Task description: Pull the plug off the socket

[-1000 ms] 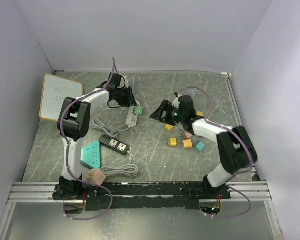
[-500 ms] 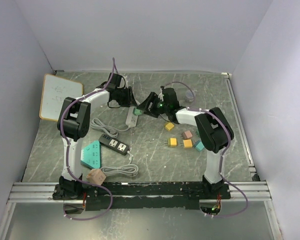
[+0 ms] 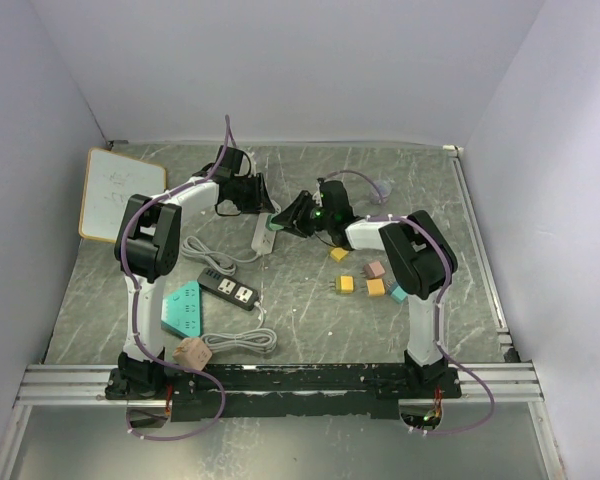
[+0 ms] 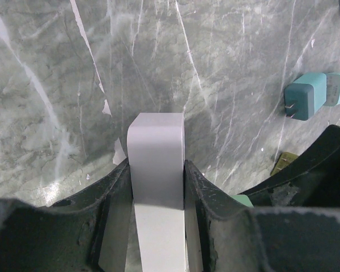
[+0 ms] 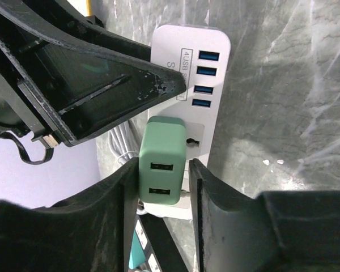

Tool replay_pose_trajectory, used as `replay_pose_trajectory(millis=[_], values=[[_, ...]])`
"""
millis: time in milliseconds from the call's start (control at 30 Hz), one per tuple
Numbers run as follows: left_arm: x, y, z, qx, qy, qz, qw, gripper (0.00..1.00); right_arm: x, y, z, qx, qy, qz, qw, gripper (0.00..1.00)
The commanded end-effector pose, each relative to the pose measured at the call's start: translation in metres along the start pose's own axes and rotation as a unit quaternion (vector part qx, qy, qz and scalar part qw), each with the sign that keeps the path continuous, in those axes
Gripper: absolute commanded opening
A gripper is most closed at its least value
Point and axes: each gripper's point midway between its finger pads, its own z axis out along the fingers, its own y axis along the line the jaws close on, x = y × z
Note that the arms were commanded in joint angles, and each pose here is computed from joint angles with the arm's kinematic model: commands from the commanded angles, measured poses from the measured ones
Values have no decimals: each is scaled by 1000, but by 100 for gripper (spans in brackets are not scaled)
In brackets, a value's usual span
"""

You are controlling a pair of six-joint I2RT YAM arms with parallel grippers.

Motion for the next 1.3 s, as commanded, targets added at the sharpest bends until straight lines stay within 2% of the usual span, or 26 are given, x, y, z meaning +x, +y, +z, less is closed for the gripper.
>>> replay_pose_trajectory(millis=[0, 100, 167, 633, 833, 1000, 1133, 1267], values=[[15, 20, 6, -23, 27, 1, 999, 25, -10, 4, -2, 1, -32, 2, 999, 32], [15, 22, 6, -28, 27, 2, 999, 25, -19, 16, -16, -5, -55, 2, 998, 10], [13, 26, 5, -33, 25, 4, 999, 23, -24, 17, -24, -9, -71, 7, 997, 0], [13, 31, 5, -40, 25, 8, 999, 23, -30, 26, -48, -9, -86, -13, 996, 0], [13, 32, 6, -42, 28, 6, 999, 25, -21, 27, -70, -12, -74, -81, 994, 0], [14, 38, 7, -44, 33, -3, 998, 29, -18, 11, -103, 40, -85, -144, 985, 0], [11, 42, 5, -39, 38, -13, 998, 40, -16, -14, -139, 101, -96, -169, 976, 0], [8, 42, 0, -29, 35, -19, 999, 63, -7, -42, -177, 142, -101, -160, 972, 0]])
